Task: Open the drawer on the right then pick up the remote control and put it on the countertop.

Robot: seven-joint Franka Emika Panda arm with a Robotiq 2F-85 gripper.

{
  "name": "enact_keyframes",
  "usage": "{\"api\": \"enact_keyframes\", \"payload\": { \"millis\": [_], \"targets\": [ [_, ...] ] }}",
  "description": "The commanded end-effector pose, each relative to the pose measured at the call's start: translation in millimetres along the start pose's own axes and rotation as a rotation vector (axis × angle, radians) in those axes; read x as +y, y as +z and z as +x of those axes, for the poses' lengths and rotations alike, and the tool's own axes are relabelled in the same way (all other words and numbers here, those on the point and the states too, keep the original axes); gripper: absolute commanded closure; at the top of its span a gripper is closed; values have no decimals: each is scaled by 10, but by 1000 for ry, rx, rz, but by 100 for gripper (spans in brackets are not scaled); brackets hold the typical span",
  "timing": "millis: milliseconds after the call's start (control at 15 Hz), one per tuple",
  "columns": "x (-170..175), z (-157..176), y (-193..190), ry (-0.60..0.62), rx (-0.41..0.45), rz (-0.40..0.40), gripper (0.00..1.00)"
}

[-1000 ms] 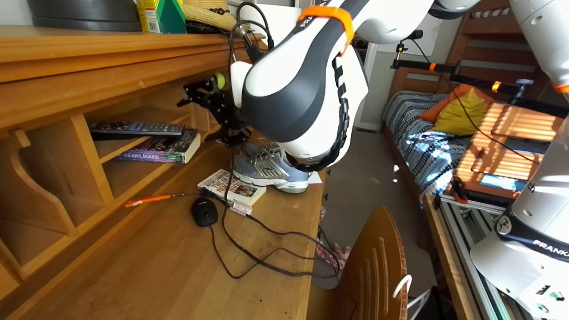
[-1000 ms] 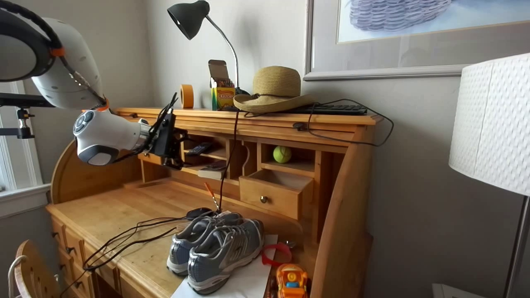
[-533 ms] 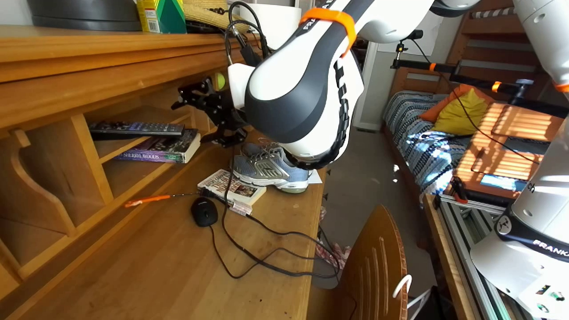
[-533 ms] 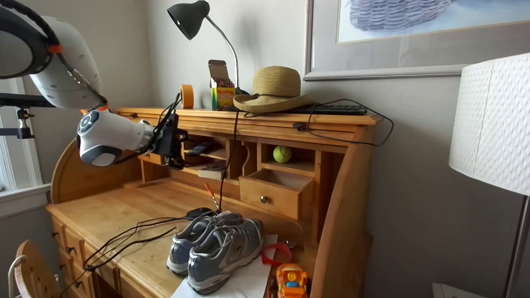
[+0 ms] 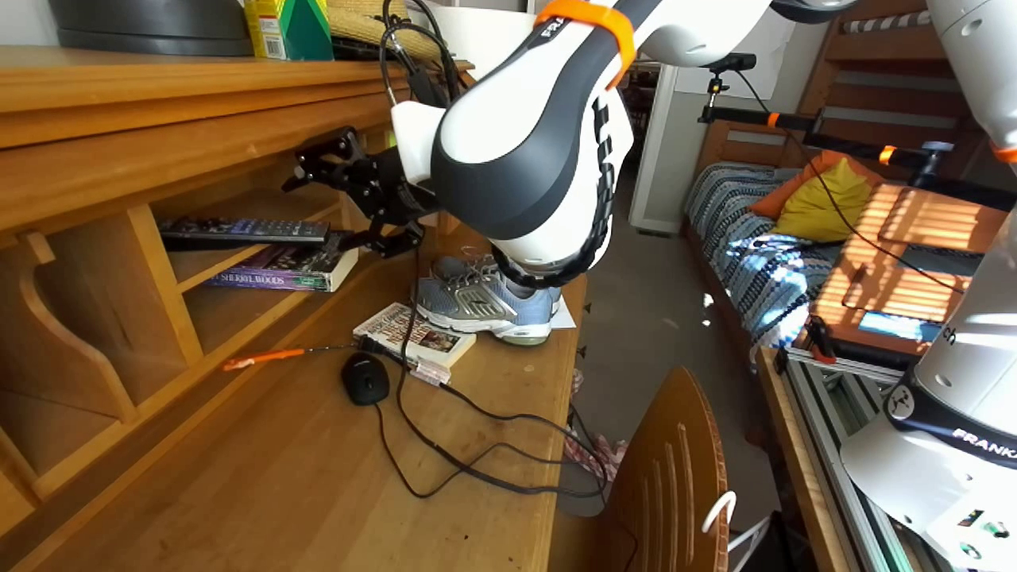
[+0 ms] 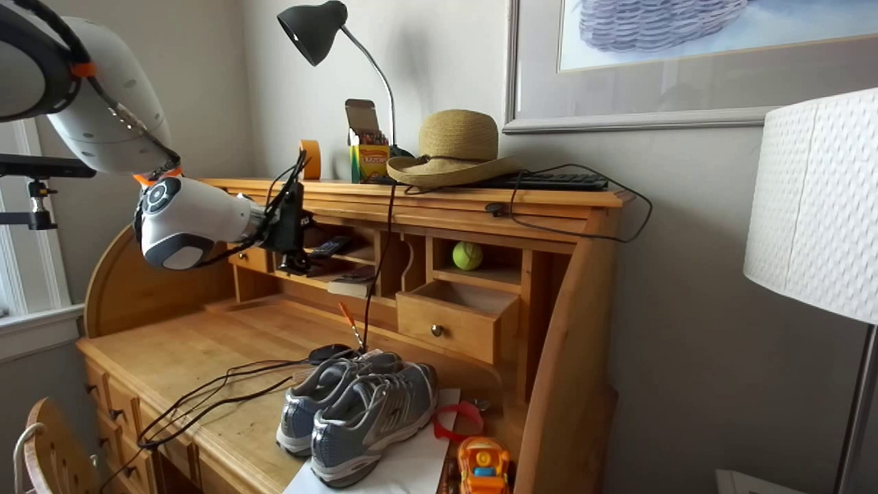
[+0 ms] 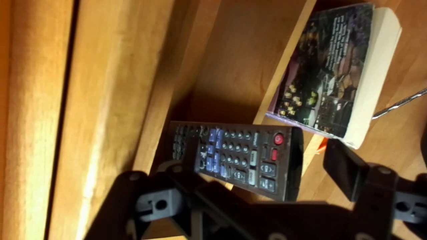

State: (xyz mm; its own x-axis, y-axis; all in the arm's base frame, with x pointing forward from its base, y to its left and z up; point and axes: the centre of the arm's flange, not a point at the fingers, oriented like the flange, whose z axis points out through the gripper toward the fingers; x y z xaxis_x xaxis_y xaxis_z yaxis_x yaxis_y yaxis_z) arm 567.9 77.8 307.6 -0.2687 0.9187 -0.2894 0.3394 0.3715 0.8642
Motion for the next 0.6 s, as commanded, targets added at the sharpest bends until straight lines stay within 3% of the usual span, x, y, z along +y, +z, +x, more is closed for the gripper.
{"api": "enact_keyframes", "payload": {
  "millis": [0,67,200,533],
  "targets": [
    [183,274,470,-55,33,8,10],
    [179,283,475,-54,40,10,28],
    [181,298,479,-55,47,10,38],
    [162,319,474,-52,50,16,78]
  ]
}}
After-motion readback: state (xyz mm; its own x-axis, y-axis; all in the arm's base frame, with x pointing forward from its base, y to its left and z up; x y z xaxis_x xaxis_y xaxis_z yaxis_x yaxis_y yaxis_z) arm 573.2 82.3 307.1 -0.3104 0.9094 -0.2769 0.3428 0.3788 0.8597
